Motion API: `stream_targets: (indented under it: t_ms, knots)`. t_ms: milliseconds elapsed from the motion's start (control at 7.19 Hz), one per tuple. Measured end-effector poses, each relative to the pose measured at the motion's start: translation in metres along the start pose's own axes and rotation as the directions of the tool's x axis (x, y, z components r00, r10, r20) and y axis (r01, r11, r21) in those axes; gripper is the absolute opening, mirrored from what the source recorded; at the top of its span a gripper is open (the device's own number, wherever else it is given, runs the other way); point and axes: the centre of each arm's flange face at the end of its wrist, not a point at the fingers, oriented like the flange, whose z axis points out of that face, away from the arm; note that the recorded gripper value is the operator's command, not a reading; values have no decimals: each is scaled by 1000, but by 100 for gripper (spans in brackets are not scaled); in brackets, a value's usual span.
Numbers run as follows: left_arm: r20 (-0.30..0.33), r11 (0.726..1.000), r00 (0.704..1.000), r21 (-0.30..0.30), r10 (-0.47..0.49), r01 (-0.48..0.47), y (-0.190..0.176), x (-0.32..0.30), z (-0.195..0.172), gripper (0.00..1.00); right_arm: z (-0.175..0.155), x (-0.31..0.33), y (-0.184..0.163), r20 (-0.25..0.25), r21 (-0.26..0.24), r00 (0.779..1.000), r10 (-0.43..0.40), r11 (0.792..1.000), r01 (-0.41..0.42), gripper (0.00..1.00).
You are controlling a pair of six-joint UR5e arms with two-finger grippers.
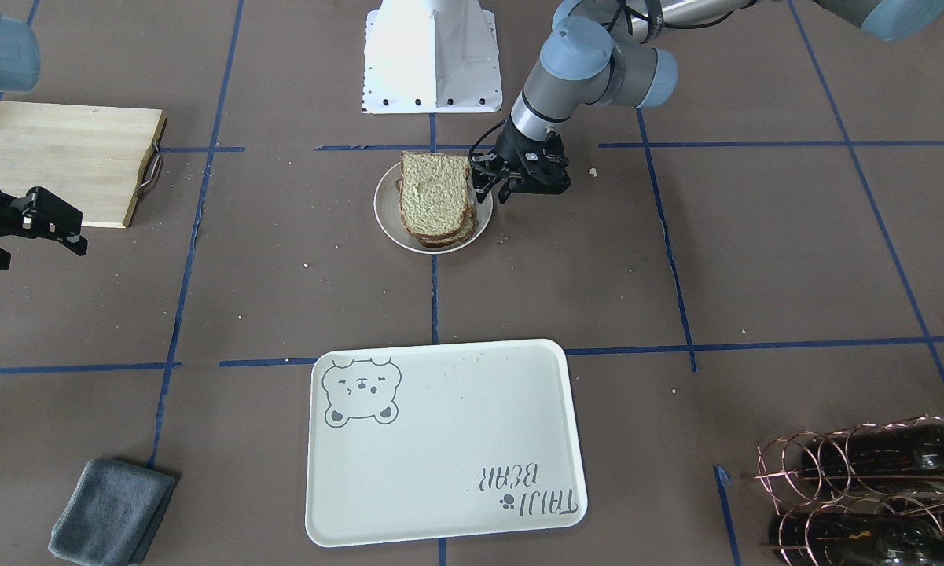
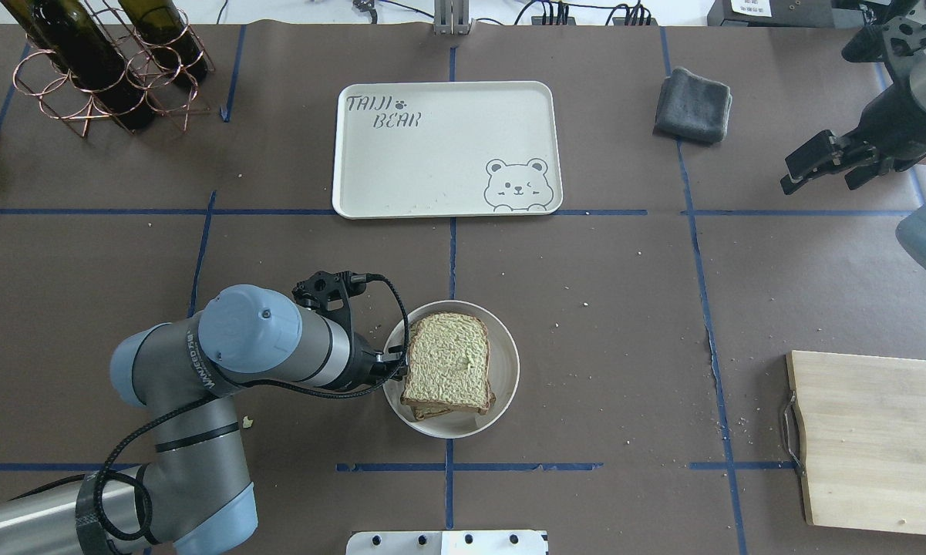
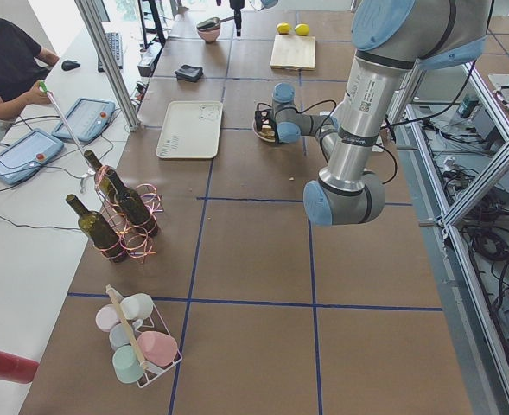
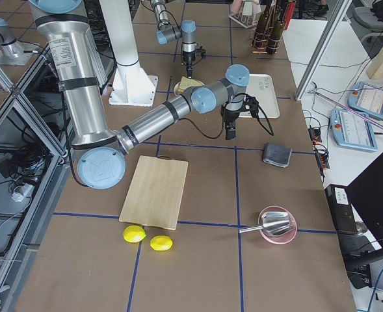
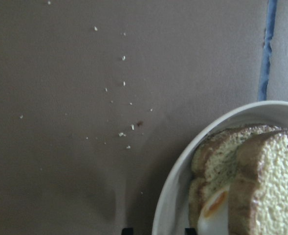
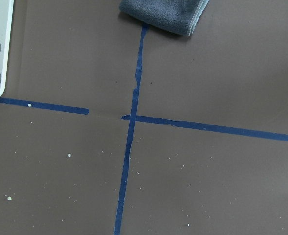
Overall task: Make sandwich and place on tray
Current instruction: 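Grip the rim of the white plate with the left gripper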
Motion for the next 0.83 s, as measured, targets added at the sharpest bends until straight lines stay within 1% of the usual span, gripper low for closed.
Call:
stream_targets:
  t_ms: [417,834]
  knots:
    - [12,1000,1000,-7,1,-1,2,-3,8,33,-2,1,0,10,-2,1000,4,1000,-4,100]
    - [6,1000,1000,-8,3,-3,2,2,9,22,-5,2,0,18,-2,1000,7,1000,-7,100]
